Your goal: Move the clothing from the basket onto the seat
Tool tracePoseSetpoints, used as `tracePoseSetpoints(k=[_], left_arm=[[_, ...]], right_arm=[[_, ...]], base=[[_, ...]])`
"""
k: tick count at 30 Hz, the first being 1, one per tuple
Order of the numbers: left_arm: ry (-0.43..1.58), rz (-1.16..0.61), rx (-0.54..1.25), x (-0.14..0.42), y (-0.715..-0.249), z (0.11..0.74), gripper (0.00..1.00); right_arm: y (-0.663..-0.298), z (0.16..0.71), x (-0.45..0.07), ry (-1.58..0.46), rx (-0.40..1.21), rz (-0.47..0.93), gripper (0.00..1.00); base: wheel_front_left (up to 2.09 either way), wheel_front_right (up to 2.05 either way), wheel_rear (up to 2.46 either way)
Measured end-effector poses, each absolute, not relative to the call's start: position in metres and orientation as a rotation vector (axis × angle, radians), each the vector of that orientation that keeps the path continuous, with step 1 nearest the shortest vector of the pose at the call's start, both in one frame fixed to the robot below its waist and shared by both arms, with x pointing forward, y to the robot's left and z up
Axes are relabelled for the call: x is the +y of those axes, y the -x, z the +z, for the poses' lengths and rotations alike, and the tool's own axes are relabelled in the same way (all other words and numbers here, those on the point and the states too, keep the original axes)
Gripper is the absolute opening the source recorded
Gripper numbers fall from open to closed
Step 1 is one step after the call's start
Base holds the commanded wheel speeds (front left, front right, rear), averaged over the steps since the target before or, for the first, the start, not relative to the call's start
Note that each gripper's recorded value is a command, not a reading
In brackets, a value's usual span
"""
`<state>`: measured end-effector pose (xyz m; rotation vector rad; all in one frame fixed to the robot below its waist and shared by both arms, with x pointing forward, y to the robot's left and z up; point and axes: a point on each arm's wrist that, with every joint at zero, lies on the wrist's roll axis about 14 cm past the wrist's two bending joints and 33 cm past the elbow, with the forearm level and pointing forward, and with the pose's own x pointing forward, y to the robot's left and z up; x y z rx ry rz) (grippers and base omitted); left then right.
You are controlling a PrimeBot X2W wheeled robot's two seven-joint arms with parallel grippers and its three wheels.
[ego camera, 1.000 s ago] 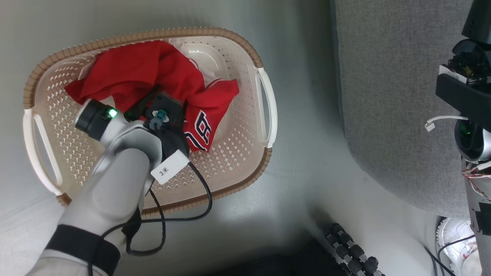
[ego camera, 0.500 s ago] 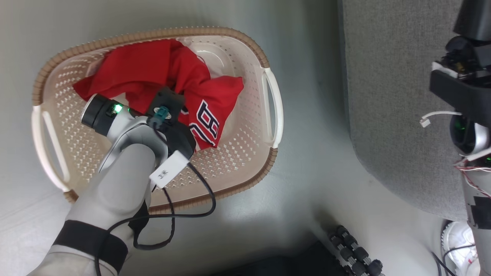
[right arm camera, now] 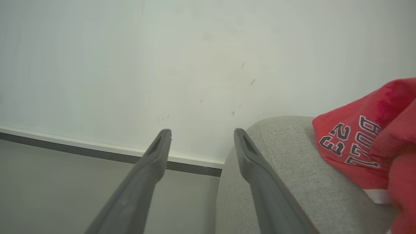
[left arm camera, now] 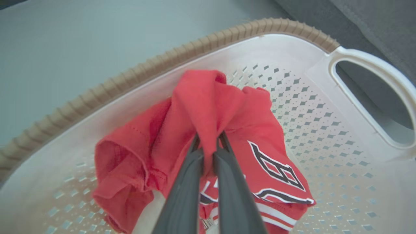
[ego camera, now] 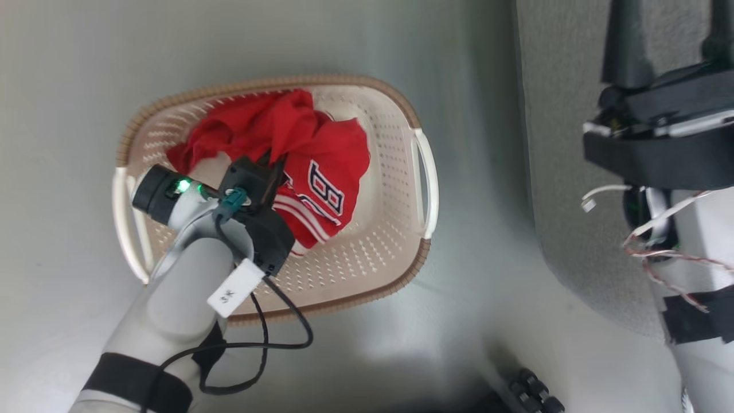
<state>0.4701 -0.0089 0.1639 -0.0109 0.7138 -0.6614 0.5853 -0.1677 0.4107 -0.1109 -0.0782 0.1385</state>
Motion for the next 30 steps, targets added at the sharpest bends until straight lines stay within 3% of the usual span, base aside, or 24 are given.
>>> tracePoseSetpoints(k=[17, 30], left_arm=[[0.062, -0.553, 0.341, 0.025, -0.531, 0.319, 0.0], [0.01, -0.537, 0.062, 0.041, -0.546, 0.444, 0.0]], right_arm=[[-0.54, 0.415, -0.147, 0.059, 0.034, 0.178, 1.0], [-0.518, 0.458, -0.116, 0.012, -0.006, 0.242, 1.0]], base=[[0.0, 0.0, 0.0], [0.0, 0.0, 0.0]])
